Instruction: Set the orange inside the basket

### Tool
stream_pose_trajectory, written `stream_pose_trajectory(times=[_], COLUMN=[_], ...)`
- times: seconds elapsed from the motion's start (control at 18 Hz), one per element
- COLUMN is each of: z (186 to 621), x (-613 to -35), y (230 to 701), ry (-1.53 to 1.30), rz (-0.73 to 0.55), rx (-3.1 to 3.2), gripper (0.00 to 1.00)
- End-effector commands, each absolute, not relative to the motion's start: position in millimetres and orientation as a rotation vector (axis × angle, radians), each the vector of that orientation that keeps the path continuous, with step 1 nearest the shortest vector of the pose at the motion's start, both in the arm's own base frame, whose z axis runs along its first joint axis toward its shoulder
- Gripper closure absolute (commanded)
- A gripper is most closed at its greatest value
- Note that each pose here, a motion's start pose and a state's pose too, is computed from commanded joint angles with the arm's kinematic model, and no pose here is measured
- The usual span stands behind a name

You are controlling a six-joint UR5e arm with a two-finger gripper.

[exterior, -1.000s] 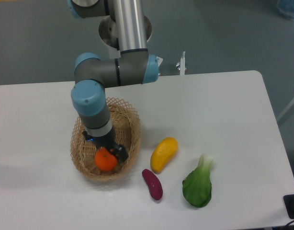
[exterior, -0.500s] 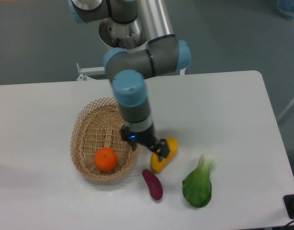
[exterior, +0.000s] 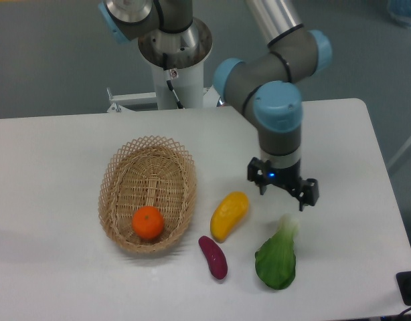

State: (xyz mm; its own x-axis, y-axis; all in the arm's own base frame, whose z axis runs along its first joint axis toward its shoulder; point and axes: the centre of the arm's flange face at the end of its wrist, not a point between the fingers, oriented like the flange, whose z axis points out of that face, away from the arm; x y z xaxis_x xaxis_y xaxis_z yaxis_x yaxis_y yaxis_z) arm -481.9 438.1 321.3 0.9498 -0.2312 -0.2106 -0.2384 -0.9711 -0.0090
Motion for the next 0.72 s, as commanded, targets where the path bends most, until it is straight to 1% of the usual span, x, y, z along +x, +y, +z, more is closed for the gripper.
stream_pose_trajectory(times=[0.17,0.72], z=[325.5,322.8], x=[-491.7,-491.8], y=[434.7,431.9], ry=[0.371,0.381], rz=[0.281,0.276], rx=[-3.087,-3.084], gripper=[0.00,0.00])
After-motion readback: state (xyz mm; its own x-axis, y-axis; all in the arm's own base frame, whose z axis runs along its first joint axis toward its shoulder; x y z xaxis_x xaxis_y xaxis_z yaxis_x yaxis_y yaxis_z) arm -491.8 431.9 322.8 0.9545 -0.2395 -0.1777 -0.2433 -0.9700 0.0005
